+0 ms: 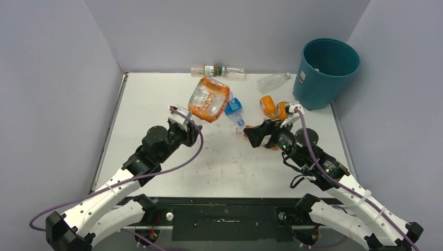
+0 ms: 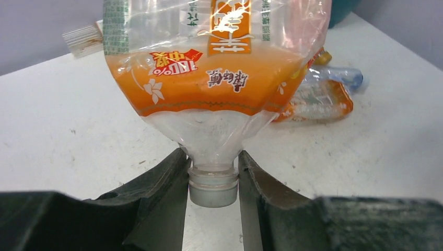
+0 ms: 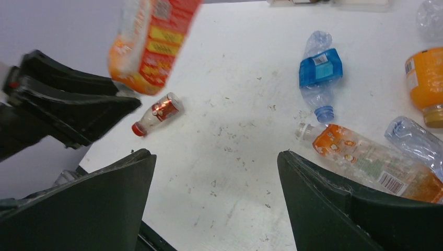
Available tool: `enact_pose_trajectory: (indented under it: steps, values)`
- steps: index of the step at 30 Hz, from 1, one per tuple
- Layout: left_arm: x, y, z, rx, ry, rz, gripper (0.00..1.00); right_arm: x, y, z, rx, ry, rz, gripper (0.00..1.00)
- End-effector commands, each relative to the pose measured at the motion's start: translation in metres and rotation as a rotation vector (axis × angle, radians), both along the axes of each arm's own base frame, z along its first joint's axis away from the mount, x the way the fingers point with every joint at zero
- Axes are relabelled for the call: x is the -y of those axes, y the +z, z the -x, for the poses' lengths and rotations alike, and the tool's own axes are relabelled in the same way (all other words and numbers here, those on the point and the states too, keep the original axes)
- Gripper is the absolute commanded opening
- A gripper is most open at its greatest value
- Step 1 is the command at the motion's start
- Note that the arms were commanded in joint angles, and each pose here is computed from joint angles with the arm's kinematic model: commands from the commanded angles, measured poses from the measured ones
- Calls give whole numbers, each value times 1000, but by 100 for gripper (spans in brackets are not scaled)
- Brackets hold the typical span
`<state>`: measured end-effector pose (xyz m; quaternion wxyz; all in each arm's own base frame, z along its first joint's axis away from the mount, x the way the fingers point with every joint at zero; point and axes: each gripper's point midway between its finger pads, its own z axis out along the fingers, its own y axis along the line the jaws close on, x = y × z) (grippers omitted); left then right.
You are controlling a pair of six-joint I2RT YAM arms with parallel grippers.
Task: Put the plastic bottles in the bin
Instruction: Pick up the plastic bottle at the center of the board.
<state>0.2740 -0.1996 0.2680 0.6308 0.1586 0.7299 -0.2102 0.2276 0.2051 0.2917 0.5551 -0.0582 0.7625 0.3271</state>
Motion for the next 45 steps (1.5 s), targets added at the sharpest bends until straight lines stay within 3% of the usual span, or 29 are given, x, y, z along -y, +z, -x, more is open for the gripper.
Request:
enact_pose_trajectory:
  steps: [1,5,8,18,26,31,40,42,44,45]
  values:
    - [29,25,24,202,-285,-110,0,1,45,22,76,100,-40,90]
    - [36,36,53,301,-462,-223,0,0,72,33,106,146,-67,90]
    - [33,32,64,375,-509,-272,0,-12,77,31,94,187,-66,90]
    - [31,27,88,517,-523,-216,0,-44,67,20,-12,319,-85,90]
    - [36,23,93,529,-543,-207,0,-66,46,16,-108,433,-172,90]
    - [39,21,91,533,-541,-204,0,-80,31,21,-181,522,-174,97]
    - [40,21,87,526,-521,-181,0,-86,25,32,-211,599,-180,42]
    - [39,23,86,519,-509,-161,18,-82,33,29,-183,571,-191,39]
    - [37,25,85,518,-490,-138,55,-76,46,26,-122,528,-203,35]
    - [36,27,85,520,-480,-127,65,-72,56,25,-84,506,-213,34]
